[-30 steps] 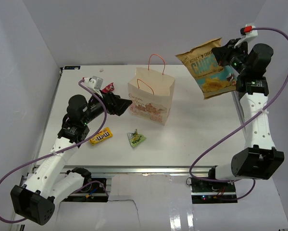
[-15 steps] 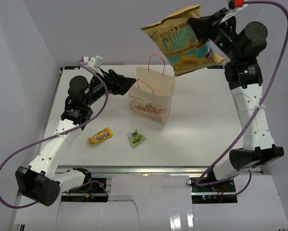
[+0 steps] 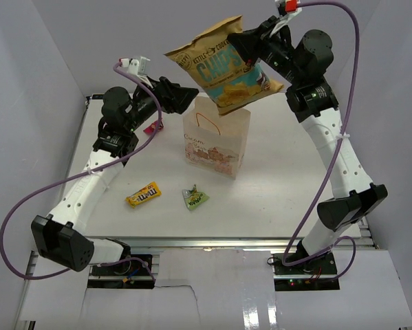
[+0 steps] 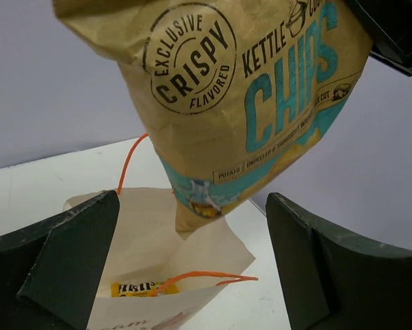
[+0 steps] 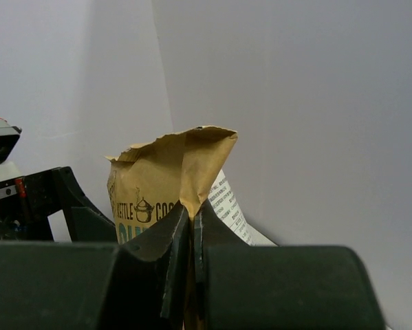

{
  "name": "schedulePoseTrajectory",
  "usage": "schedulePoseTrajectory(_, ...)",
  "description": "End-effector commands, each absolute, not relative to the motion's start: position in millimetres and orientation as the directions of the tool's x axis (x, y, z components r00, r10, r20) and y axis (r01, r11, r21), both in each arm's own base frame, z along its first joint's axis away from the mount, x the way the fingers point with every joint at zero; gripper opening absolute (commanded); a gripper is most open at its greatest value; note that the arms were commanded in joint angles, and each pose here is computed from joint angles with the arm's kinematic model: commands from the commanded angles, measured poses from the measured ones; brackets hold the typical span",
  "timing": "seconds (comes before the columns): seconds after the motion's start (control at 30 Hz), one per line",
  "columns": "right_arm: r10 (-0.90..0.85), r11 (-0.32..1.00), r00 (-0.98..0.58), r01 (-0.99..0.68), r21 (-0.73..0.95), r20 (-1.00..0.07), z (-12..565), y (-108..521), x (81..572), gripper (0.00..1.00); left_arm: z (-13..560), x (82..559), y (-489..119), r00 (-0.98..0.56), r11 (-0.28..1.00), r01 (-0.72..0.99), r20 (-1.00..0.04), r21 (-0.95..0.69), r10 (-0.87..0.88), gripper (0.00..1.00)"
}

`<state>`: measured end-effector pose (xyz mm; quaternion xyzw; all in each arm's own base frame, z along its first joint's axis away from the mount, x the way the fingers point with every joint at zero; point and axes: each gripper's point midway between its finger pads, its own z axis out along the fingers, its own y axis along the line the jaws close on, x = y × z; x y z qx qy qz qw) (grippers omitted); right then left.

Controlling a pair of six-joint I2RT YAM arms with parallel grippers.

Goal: Place the snacks into the paper bag

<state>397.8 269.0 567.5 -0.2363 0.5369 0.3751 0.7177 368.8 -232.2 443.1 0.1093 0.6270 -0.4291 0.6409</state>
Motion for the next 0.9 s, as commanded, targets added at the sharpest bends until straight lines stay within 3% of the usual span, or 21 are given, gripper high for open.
schedulePoseTrajectory(0.0, 0.369, 0.611, 0.297, -0.791, -0.011, -0.881, 623, 266, 378, 0.08, 461, 370, -236, -0.102, 0.601, 0.723, -0.913, -0.341, -0.395, 0.98)
schedulePoseTrajectory(0.87, 0.388, 0.511, 0.078, -0.848, 0.144, -0.918, 551, 324, 404, 0.08, 437, 370, -195, 0.045, 0.774, 0.600, -0.957, -0.202, -0.285, 0.98)
